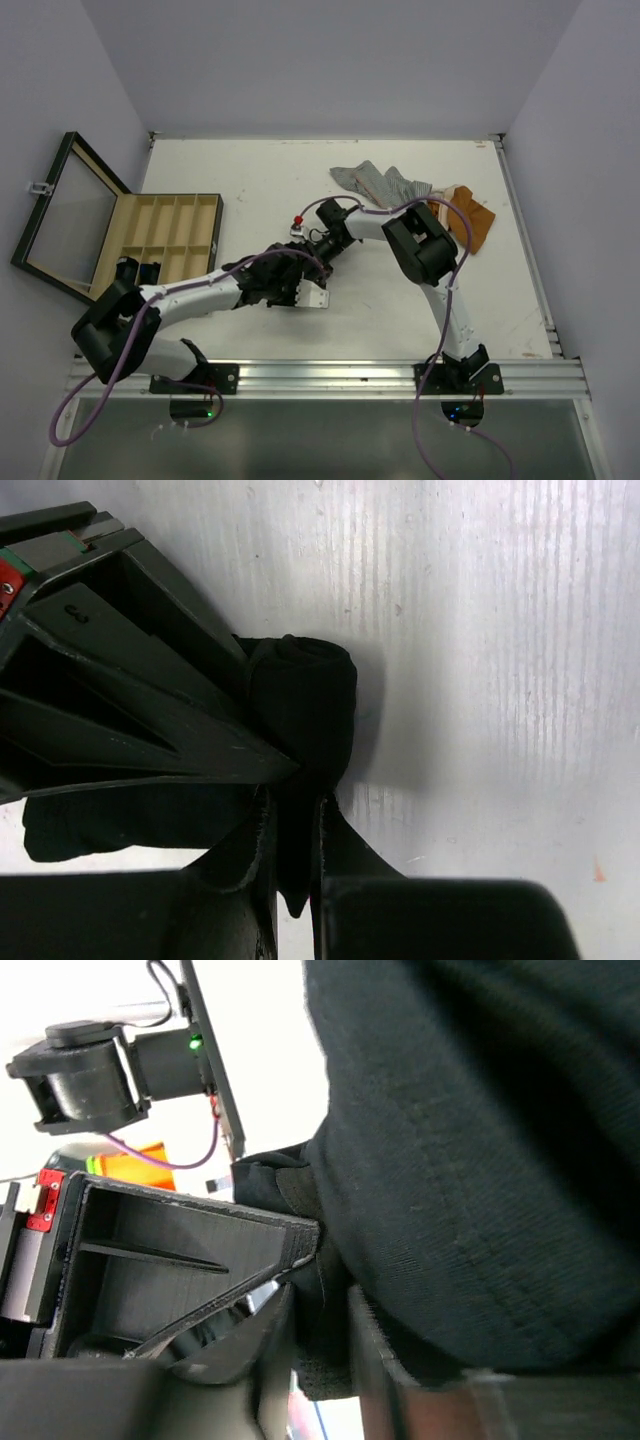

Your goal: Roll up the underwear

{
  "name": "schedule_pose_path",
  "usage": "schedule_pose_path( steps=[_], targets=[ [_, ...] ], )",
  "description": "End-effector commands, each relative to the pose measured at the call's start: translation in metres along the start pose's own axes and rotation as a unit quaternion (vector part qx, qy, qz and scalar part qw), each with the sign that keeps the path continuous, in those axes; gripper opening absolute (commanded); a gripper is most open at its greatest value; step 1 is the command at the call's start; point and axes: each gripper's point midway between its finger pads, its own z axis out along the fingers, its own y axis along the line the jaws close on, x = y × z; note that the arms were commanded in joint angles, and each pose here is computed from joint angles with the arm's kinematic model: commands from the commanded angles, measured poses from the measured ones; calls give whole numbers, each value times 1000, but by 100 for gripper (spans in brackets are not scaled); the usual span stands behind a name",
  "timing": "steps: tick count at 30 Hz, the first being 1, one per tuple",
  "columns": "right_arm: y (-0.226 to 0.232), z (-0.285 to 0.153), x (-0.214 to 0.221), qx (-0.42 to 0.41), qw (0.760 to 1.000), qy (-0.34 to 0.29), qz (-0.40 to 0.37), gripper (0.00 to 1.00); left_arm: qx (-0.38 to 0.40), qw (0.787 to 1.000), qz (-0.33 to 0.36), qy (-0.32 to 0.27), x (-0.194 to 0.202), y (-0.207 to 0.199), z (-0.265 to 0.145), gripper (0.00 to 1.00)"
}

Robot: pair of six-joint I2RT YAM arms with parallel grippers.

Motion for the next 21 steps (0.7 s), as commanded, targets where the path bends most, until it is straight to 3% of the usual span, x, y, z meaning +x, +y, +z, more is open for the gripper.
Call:
schedule_pose_path(
  steps=[1, 10, 14, 18, 21],
  targets=[
    [-55, -11, 10, 159, 987, -18, 2, 35, 105, 990, -76, 46, 28, -54, 8, 0],
    [-30, -61, -7, 212, 970, -109, -41, 56, 238, 950, -195, 48, 46, -69, 10, 0],
    [2, -106, -27, 240, 947, -186, -107, 66, 271, 936, -221, 41, 46, -62, 15, 0],
    [13, -140, -28, 270, 923, -215, -169, 77, 288, 927, -236, 47, 46, -48, 25, 0],
    [38, -157, -24, 275, 897, -232, -255, 77, 318, 911, -260, 48, 45, -48, 29, 0]
  ],
)
